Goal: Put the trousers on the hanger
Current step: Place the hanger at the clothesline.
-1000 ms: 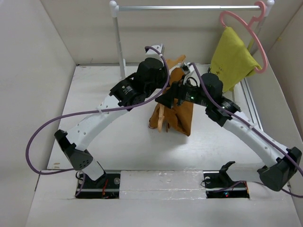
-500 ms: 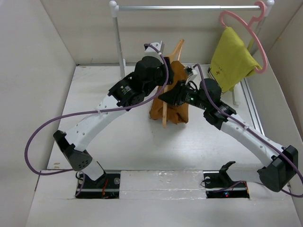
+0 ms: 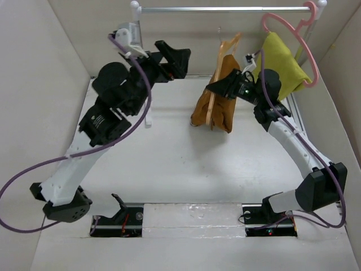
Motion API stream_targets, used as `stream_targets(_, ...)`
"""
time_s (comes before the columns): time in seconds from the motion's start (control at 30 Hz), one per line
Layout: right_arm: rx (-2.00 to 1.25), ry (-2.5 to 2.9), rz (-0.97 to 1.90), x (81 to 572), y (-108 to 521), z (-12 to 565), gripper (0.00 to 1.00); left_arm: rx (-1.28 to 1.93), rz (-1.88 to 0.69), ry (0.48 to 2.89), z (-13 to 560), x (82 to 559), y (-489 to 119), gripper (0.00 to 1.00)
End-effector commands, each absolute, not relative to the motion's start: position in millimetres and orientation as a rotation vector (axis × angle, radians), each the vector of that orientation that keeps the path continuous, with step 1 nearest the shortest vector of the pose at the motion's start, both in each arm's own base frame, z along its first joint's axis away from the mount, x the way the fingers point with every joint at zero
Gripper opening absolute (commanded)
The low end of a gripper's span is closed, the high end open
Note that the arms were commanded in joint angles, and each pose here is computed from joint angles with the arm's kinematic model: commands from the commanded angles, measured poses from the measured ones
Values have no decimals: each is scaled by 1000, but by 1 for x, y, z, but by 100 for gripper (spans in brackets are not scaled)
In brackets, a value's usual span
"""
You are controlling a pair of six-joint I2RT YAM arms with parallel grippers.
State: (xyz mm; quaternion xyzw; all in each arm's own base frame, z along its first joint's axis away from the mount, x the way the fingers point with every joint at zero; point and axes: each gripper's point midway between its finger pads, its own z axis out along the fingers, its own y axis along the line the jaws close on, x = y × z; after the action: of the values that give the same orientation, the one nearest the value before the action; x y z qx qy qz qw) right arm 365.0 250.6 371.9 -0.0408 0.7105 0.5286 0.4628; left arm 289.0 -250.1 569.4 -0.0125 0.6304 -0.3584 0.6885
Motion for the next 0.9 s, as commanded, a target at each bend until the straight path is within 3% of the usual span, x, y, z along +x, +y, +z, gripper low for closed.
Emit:
stream_targets(0.0,-320,1214,1239,347,212,519,0,-81,-730,1384,566,287,-226,99)
stream_targets(0.27,-270,1139,1301,409,158,537,0,-26,-666,1674,431,295,-245,99)
stream_targets(0.5,-233,1158,1327,452,141,529,0,-20,-664,1754,397,293,-249,99)
stream_targets(0.87,-171,1166,1446,477,133,498,0,-1,-696,1798,381,296,-262,99)
